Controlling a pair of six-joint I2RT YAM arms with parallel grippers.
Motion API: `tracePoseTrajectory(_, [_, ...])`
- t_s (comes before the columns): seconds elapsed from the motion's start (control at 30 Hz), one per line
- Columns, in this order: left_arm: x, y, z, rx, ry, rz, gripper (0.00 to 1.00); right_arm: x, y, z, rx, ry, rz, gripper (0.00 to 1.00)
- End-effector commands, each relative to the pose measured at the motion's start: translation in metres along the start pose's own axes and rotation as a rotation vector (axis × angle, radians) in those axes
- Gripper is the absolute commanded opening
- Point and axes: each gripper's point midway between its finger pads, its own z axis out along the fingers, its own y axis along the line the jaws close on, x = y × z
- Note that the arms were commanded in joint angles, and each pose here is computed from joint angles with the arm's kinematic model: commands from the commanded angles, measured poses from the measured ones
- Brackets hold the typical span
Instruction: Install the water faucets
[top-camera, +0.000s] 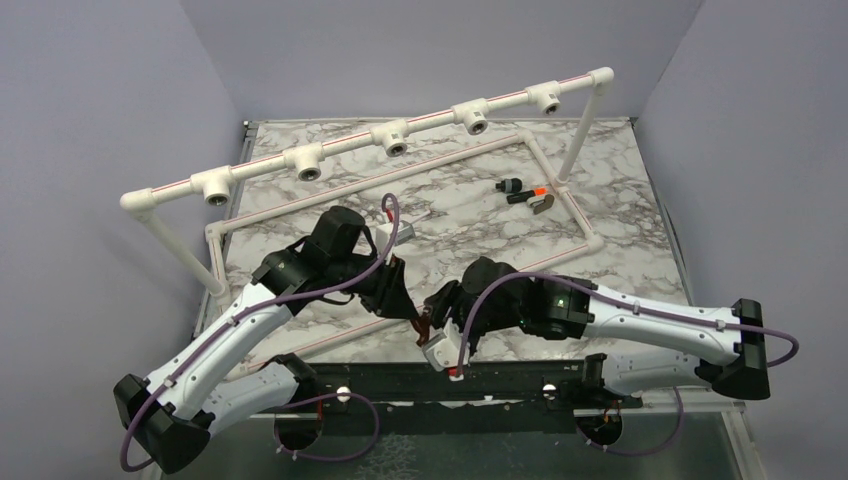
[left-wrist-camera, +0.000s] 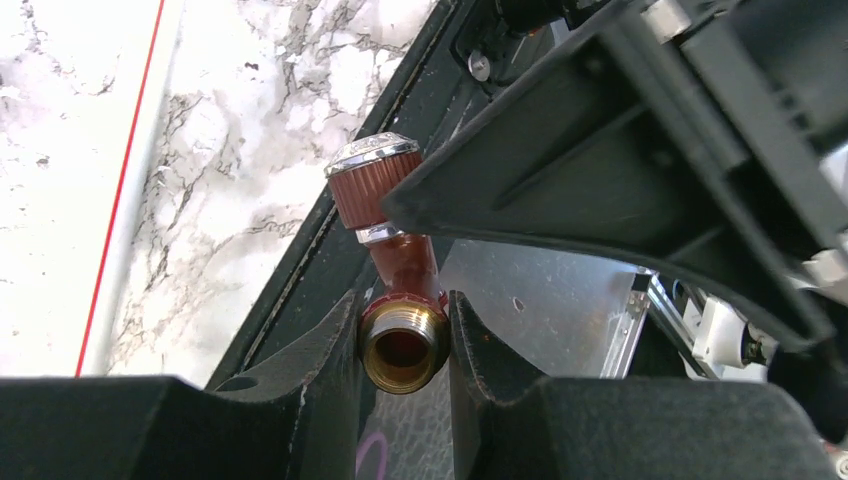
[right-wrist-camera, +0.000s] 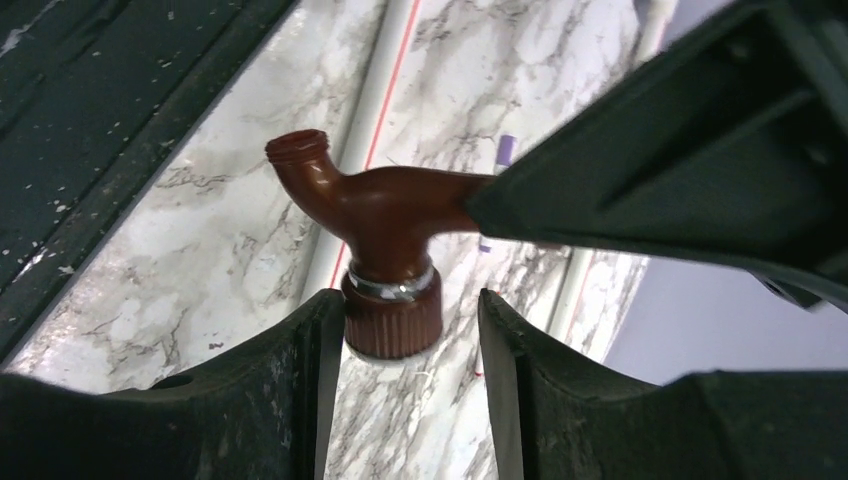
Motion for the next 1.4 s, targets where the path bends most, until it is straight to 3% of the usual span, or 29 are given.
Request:
tracePoseTrajectory(0.0, [0.004, 0.005, 0.001, -0.02, 0.016, -0.009, 0.0, -0.009, -0.03, -0.019, 0.15, -0.014, 0.046, 0.56])
tracePoseTrajectory(0.23, [-0.002, 0.011, 0.0, -0.069, -0.009, -0.001, 0.0, -0.001, -0.04, -0.031, 0.232, 0.032, 0.146, 0.56])
tracePoseTrajectory(0.43, [-0.022, 0.027, -0.012, -0.214, -0.11, 0.023, 0.0, -0.001, -0.046, -0.052, 0.332, 0.02, 0.312, 0.57])
tracePoseTrajectory(0.6, [-0.039, 0.031, -0.021, -0.275, -0.21, 0.056, 0.0, 0.015, -0.044, -0.06, 0.46, 0.051, 0.567, 0.66])
tracePoseTrajectory(0.9, [-0.066, 0.031, -0.034, -0.318, -0.381, 0.109, 0.0, 0.043, -0.032, -0.055, 0.627, 0.127, 1.061, 0.73])
tracePoseTrajectory(1.13, [-0.082, 0.022, -0.045, -0.297, -0.503, 0.149, 0.0, 0.044, -0.028, -0.045, 0.662, -0.002, 1.302, 0.75])
tracePoseTrajectory(1.37, [-0.094, 0.002, -0.053, -0.215, -0.608, 0.203, 0.0, 0.048, -0.036, -0.034, 0.514, -0.245, 1.545, 0.69])
